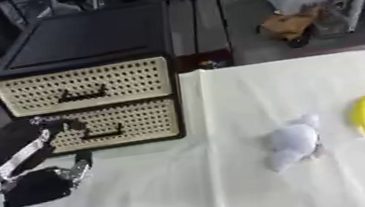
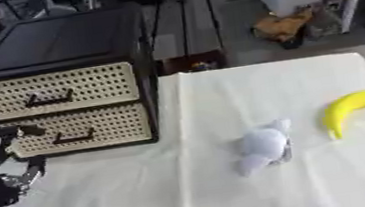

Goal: Pick up objects from table and place into drawer.

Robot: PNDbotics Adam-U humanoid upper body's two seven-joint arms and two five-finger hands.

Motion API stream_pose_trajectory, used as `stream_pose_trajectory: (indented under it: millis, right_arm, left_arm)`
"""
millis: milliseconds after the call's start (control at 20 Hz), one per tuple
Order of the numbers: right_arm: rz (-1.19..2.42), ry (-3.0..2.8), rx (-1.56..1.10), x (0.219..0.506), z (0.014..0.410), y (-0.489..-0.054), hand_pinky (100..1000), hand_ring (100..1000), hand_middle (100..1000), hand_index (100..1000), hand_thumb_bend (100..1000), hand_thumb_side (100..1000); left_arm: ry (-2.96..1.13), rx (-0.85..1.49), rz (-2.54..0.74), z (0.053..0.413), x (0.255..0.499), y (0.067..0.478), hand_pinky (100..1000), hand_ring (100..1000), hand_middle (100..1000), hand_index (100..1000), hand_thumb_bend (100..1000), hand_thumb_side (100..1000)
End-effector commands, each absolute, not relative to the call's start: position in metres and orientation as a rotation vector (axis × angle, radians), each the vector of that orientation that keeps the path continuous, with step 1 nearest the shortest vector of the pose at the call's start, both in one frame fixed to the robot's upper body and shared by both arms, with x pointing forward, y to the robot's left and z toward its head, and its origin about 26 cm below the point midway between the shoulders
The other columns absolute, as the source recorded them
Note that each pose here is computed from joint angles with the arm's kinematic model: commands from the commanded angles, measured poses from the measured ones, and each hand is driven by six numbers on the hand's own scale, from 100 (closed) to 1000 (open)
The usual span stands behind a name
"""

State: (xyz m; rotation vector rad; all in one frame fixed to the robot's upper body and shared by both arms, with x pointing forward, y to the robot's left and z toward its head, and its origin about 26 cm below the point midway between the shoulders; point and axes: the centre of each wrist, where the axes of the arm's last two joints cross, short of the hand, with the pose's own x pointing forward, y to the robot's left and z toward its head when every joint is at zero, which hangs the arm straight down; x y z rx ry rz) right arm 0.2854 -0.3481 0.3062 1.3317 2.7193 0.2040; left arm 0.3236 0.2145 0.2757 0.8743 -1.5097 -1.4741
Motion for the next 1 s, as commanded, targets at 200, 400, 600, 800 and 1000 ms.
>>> stream_pose_trajectory:
  millis: [200, 400, 600, 800, 1000]
  right_arm:
    - [0.211, 2.702, 1.289, 0.282, 0.314, -0.345, 679, 722, 621, 754, 100, 931]
    - [0.213, 2.704, 1.282, 0.282, 0.315, -0.344, 678, 721, 620, 753, 100, 931]
    - [0.216, 2.706, 1.281, 0.283, 0.314, -0.344, 678, 720, 619, 751, 100, 930]
    - [0.222, 2.707, 1.278, 0.283, 0.315, -0.344, 678, 720, 618, 750, 100, 930]
    - [0.224, 2.708, 1.276, 0.283, 0.315, -0.344, 678, 720, 618, 749, 100, 930]
  left_arm:
    - [-1.462, 0.853, -1.412, 0.282, 0.344, 0.205, 100, 100, 100, 867, 100, 513]
    - [-1.433, 0.86, -1.37, 0.275, 0.364, 0.202, 100, 100, 100, 882, 100, 527]
    - [-1.448, 0.83, -1.361, 0.266, 0.383, 0.205, 100, 100, 100, 882, 100, 541]
    - [-1.452, 0.811, -1.357, 0.253, 0.4, 0.211, 100, 100, 100, 884, 100, 534]
    - [-1.433, 0.824, -1.358, 0.243, 0.416, 0.216, 100, 100, 100, 899, 100, 507]
